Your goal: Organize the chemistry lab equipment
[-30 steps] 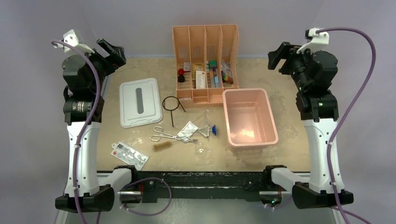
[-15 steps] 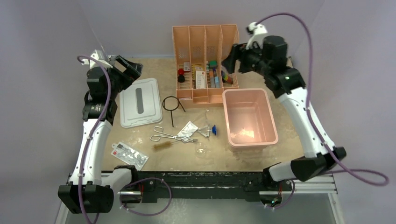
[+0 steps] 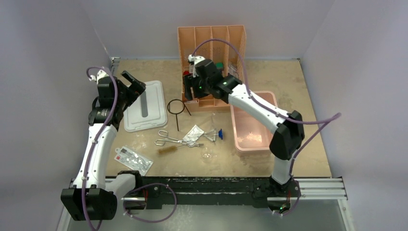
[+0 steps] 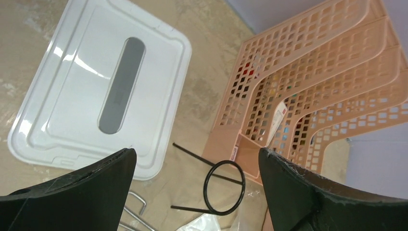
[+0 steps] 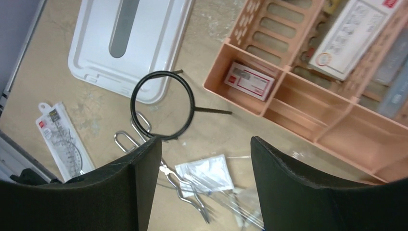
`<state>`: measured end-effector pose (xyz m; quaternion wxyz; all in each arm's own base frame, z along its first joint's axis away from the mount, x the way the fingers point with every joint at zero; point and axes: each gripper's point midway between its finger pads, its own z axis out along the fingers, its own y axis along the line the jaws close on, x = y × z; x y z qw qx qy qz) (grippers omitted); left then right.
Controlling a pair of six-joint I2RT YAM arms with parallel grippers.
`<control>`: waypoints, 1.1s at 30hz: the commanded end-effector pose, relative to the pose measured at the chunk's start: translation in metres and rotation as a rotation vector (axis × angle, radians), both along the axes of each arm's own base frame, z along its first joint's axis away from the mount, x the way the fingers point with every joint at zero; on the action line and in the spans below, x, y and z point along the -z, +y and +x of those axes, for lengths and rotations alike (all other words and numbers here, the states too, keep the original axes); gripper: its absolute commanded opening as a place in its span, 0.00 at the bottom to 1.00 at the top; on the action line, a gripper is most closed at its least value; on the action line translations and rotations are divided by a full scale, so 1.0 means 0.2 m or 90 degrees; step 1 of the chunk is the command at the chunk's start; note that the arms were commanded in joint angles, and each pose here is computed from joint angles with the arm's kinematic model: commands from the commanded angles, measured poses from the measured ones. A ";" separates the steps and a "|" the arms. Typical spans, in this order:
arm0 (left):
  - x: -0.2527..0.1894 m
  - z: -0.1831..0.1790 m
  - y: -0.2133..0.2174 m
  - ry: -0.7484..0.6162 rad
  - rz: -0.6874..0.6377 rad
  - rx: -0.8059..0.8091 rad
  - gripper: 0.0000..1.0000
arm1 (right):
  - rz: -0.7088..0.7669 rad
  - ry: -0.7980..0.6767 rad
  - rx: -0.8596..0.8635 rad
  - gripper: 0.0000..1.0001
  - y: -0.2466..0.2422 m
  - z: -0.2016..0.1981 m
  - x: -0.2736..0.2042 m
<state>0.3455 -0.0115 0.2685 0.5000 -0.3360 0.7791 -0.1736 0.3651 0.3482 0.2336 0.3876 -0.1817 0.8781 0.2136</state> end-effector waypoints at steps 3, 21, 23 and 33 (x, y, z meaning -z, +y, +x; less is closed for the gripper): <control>0.08 -0.05 0.00 0.022 -0.006 -0.011 0.98 | 0.011 -0.043 0.062 0.63 0.22 0.09 -0.01; 0.13 0.01 -0.01 0.058 0.012 0.017 0.96 | -0.057 0.045 0.038 0.39 0.33 0.07 0.39; 0.12 0.02 -0.01 0.057 0.012 0.017 0.96 | -0.062 0.049 0.028 0.37 0.34 0.06 0.42; 0.13 0.02 -0.01 0.063 0.014 0.016 0.95 | -0.088 0.022 -0.021 0.15 0.38 0.05 0.42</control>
